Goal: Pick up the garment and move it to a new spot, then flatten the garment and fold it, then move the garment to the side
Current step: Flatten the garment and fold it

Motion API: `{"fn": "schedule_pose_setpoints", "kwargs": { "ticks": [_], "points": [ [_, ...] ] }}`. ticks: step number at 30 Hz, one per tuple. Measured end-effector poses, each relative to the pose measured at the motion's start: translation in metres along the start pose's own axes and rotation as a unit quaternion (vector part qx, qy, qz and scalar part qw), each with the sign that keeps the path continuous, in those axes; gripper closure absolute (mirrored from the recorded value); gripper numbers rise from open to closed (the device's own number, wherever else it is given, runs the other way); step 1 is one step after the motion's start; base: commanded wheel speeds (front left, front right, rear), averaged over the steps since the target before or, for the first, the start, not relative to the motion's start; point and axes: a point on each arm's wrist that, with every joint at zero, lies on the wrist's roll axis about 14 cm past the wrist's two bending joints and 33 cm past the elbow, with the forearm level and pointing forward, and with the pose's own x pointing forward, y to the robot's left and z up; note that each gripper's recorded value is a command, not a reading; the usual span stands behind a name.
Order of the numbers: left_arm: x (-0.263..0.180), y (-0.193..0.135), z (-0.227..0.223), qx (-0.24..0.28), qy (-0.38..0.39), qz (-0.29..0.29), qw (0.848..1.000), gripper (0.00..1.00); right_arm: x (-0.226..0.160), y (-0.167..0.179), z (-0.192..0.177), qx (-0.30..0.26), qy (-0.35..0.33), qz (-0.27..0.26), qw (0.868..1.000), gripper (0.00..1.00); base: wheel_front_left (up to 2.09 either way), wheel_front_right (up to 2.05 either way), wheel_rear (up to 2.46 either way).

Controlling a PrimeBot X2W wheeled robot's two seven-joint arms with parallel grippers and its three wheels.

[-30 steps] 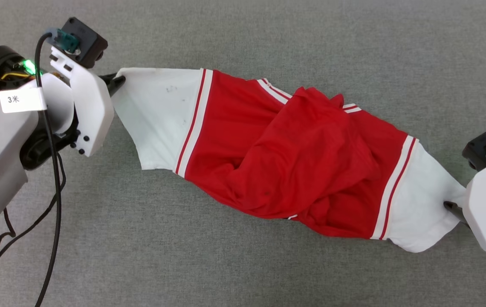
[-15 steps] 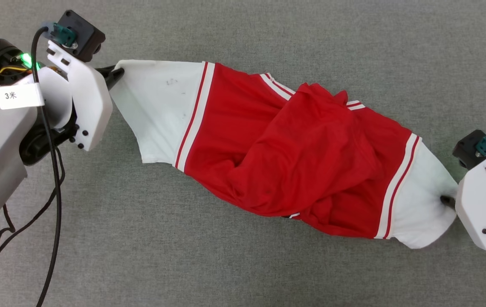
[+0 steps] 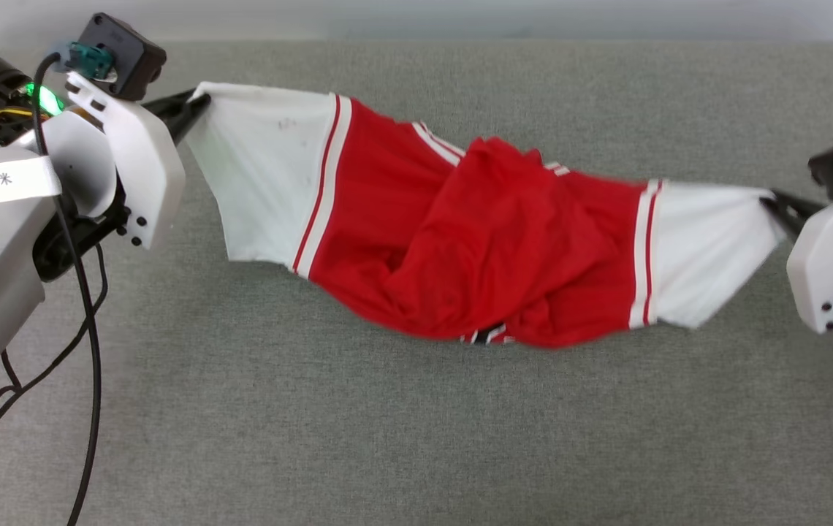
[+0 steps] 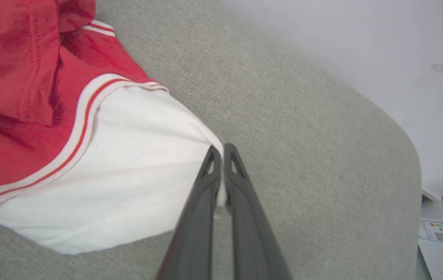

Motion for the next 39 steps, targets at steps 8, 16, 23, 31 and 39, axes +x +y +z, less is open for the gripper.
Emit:
{"fn": "schedule_pose_setpoints", "kwargs": {
  "ticks": [8,16,23,31,39],
  "points": [
    [-0.027,0.018,0.052,0.028,-0.093,0.048,0.994,1.0,-0.027,-0.039,0.094,-0.028,-0.153,-0.071,0.985,1.0,0.0,0.0,0.0],
    [-0.056,0.034,0.133,0.065,-0.209,0.094,0.971,1.0,-0.071,-0.073,0.192,-0.05,-0.281,-0.133,0.949,1.0,0.0,0.0,0.0],
    [-0.07,0.045,0.184,0.073,-0.277,0.118,0.951,1.0,-0.091,-0.084,0.238,-0.067,-0.328,-0.159,0.929,1.0,0.0,0.0,0.0],
    [-0.065,0.065,0.213,0.073,-0.314,0.14,0.936,1.0,-0.088,-0.096,0.273,-0.072,-0.356,-0.178,0.915,1.0,0.0,0.0,0.0],
    [-0.039,0.093,0.235,0.072,-0.335,0.154,0.927,1.0,-0.068,-0.116,0.317,-0.086,-0.369,-0.2,0.903,1.0,0.0,0.0,0.0]
  ]
}}
